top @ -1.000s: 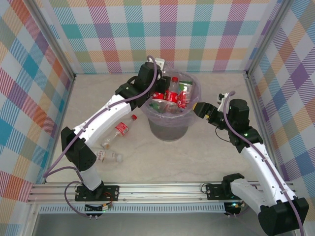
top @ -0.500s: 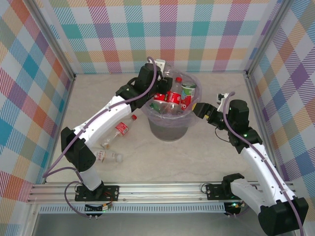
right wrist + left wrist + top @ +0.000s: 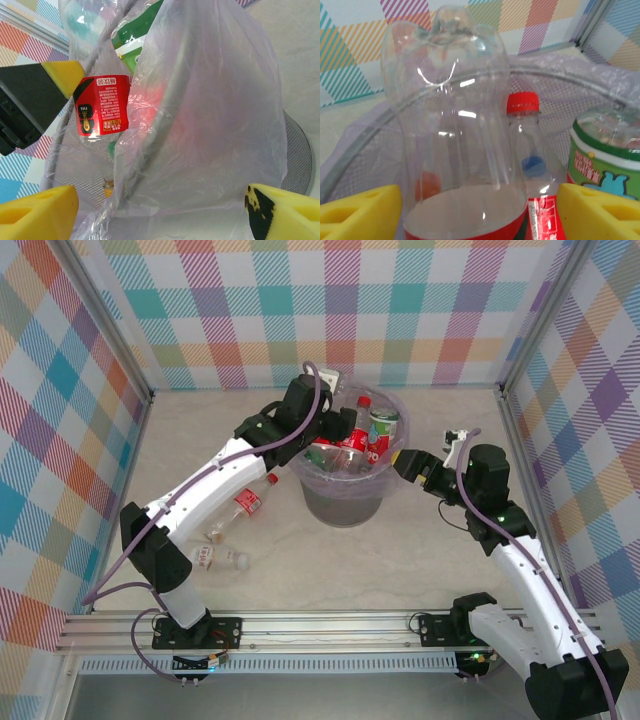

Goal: Put the plastic bottles in the bin

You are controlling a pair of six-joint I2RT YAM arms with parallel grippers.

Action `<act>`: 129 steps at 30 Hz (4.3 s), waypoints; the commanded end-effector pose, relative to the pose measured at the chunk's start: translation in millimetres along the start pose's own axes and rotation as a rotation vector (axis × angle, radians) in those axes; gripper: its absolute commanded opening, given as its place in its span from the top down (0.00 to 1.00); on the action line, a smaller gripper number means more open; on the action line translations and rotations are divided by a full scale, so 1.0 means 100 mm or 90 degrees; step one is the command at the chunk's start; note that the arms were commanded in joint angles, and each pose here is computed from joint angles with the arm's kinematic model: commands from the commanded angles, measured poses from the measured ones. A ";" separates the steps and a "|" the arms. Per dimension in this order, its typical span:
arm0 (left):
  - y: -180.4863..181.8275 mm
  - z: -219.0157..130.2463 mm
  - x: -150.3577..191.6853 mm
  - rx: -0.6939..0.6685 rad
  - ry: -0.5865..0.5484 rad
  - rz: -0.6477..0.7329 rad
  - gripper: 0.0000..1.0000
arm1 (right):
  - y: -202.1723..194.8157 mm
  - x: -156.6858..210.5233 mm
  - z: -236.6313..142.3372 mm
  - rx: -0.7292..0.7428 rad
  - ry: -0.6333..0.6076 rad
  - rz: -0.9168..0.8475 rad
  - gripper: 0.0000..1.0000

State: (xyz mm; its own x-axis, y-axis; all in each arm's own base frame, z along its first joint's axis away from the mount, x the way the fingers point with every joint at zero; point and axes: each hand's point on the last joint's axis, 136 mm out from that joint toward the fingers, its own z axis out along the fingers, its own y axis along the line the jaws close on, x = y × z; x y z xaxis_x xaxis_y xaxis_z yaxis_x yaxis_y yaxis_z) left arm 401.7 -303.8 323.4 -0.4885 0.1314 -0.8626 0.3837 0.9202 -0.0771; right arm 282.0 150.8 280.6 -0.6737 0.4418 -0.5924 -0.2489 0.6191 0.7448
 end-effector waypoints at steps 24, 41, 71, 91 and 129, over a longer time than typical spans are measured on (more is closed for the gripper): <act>-0.02 -0.03 -0.12 -0.002 0.003 0.052 0.41 | 0.08 -0.02 -0.17 0.012 -0.017 -0.035 0.13; -0.25 -0.56 -0.25 0.117 -0.029 0.065 0.41 | 0.07 -0.02 -0.11 0.008 -0.012 -0.027 0.13; -0.55 -0.51 -0.20 0.210 -0.030 0.063 0.16 | 0.08 -0.03 -0.12 0.009 -0.012 -0.028 0.13; 0.27 -0.08 0.28 0.007 0.067 -0.130 0.39 | 0.02 -0.01 -0.04 0.010 -0.005 -0.025 0.13; 0.19 -0.19 0.10 0.042 0.084 -0.115 0.03 | -0.09 0.03 0.13 0.011 0.020 -0.009 0.12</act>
State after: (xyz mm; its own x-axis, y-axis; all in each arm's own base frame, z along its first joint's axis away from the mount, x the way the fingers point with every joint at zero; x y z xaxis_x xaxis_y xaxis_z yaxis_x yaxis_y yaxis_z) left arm 396.6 -293.2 274.4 -0.7190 0.0010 -0.6950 0.2932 0.9071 -0.3021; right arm 290.1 151.7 265.6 -0.6947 0.4207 -0.5835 -0.2253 0.6430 0.7319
